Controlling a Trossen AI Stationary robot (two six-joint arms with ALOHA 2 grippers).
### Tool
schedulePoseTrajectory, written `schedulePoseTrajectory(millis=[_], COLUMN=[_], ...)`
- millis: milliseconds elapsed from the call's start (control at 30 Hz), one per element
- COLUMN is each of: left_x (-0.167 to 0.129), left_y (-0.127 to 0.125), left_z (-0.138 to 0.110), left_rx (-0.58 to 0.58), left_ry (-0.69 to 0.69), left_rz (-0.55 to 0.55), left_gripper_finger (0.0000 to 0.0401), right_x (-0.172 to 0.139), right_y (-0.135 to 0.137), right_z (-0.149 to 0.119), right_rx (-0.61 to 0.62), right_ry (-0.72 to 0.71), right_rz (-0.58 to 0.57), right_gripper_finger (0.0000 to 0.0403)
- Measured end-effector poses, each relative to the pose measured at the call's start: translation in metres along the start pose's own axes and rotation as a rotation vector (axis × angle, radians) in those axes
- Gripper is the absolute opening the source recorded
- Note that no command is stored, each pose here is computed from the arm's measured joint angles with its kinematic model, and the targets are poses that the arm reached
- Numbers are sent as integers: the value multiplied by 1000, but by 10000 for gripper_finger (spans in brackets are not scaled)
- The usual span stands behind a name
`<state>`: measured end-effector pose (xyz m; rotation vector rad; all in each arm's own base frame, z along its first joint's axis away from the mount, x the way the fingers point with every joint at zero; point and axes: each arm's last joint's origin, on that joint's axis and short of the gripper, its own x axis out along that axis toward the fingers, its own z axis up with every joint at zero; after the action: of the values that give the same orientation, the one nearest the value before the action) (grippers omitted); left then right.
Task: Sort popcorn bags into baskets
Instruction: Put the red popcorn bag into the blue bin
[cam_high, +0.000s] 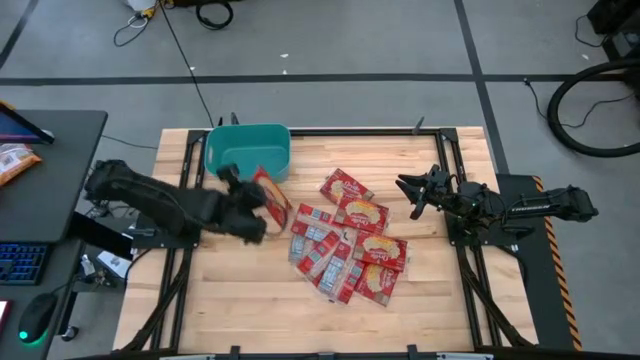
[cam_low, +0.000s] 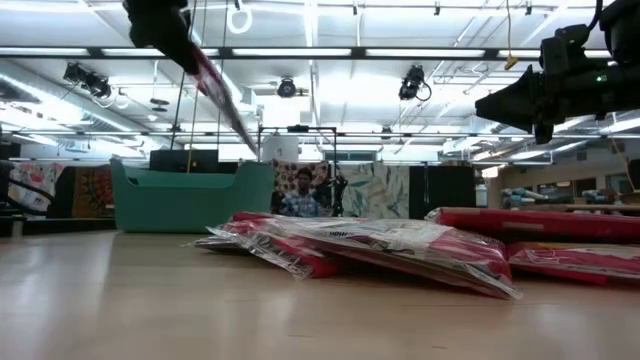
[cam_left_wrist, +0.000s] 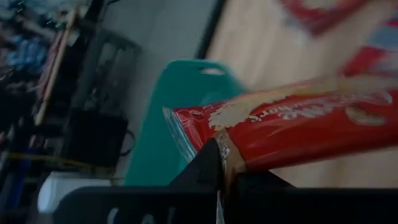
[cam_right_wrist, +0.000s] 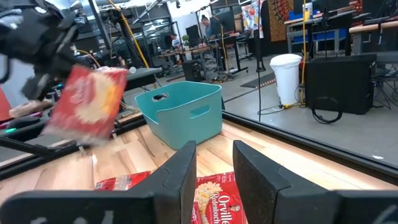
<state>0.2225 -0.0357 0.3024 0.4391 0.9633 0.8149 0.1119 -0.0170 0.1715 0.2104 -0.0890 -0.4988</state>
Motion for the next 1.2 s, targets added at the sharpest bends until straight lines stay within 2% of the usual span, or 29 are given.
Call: schedulePoseTrajectory(millis=[300,433,600,1000,1100,1200], left_x=[56,77,98,160,164,162], left_y=[57,77,96,69,67,62], left_z=[-6,-6,-9,-61,-68,-72], left_rx=[-109,-132,-198,-199,-189,-191], left_ry=[131,189,234,276,297,320], left_rz=[194,237,228,263,233,160], left_gripper_finger=[5,5,5,7,27,67], right_x=[0,0,0,0,0,0], right_y=[0,0,0,0,0,0], right_z=[0,0,0,0,0,0], right_rx=[0,0,0,0,0,0], right_ry=[0,0,0,0,0,0], right_rz=[0,0,0,0,0,0], right_gripper_finger=[110,110,110,110,110,110])
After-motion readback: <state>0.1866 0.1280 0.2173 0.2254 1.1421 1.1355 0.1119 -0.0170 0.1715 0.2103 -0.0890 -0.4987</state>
